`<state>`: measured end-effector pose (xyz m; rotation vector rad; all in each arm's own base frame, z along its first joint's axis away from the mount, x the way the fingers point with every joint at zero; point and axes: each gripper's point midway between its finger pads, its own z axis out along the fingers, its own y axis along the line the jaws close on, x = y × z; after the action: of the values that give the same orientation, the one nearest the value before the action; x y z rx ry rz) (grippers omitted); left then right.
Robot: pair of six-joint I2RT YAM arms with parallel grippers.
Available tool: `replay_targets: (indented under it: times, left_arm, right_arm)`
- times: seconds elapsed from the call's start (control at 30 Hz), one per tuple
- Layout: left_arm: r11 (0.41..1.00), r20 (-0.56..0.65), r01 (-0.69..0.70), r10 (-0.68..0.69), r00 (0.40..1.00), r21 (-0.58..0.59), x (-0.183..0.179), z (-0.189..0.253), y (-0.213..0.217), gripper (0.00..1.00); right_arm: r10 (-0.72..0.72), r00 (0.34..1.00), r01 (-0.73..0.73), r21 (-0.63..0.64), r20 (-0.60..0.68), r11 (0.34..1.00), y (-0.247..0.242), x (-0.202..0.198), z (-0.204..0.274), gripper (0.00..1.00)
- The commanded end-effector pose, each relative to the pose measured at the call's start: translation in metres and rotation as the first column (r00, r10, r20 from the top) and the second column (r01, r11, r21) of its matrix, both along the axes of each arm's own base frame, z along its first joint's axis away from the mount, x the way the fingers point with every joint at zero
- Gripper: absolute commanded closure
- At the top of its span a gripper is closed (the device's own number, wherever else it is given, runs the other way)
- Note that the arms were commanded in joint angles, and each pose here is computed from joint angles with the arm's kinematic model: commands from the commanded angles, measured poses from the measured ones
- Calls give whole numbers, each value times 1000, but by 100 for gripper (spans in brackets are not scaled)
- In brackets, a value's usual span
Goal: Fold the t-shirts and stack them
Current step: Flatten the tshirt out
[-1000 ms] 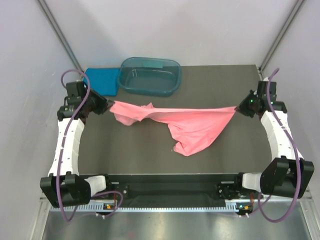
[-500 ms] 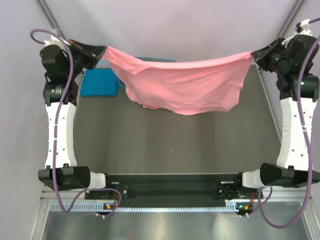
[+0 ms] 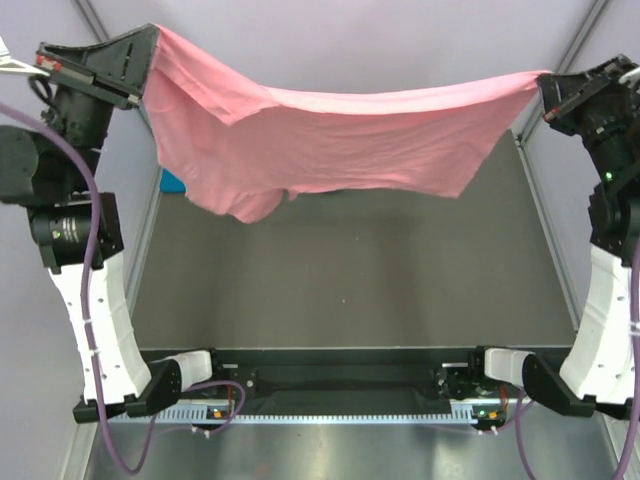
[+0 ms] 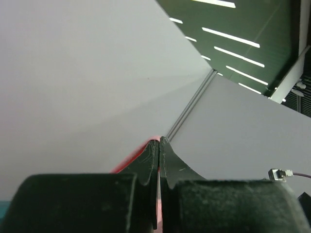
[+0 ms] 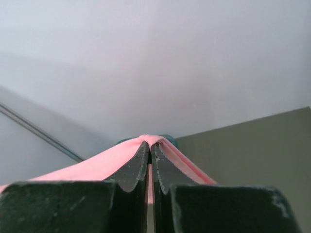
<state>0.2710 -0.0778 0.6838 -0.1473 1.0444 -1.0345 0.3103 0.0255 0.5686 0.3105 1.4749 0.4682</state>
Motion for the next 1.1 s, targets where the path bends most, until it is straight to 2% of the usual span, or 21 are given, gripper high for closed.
replay_targets:
  times: [0.0,0.2,0.27,0.4,0.5,0.57,0.73,0.83,0.93,1.07]
  left_arm:
    - [997,216,-68,63,974,18,-52,50,3,100]
    - [989,326,-143,121,937,44,-106,73,2,100]
    - [983,357,-177,146,922,56,-125,78,2,100]
    - [975,387,-213,172,906,66,-143,82,2,100]
    - [967,367,-245,206,907,63,-131,79,8,100]
    - [967,335,-246,210,919,68,-107,74,11,100]
    - [965,197,-248,227,954,85,-20,41,21,100]
    - [962,173,-258,240,955,92,0,40,25,100]
    - [973,206,-214,194,959,80,-7,50,18,100]
    - [976,174,-205,190,966,72,4,46,19,100]
  right_arm:
    - [-7,984,12,-30,179,999,2,-48,51,100]
    - [16,981,-15,-4,195,1000,12,-91,52,100]
    - [65,980,-68,10,189,998,22,-106,45,100]
    - [69,977,-69,-6,201,998,22,-123,39,100]
    - [35,979,-32,-20,199,999,17,-111,38,100]
    - [23,983,-18,-31,185,999,15,-91,39,100]
    - [-17,993,26,-78,116,997,11,-34,31,100]
    - [-26,995,32,-62,99,998,10,-19,29,100]
    - [9,995,-5,-46,104,999,17,-20,24,100]
    - [-19,997,24,-64,73,998,11,-18,12,100]
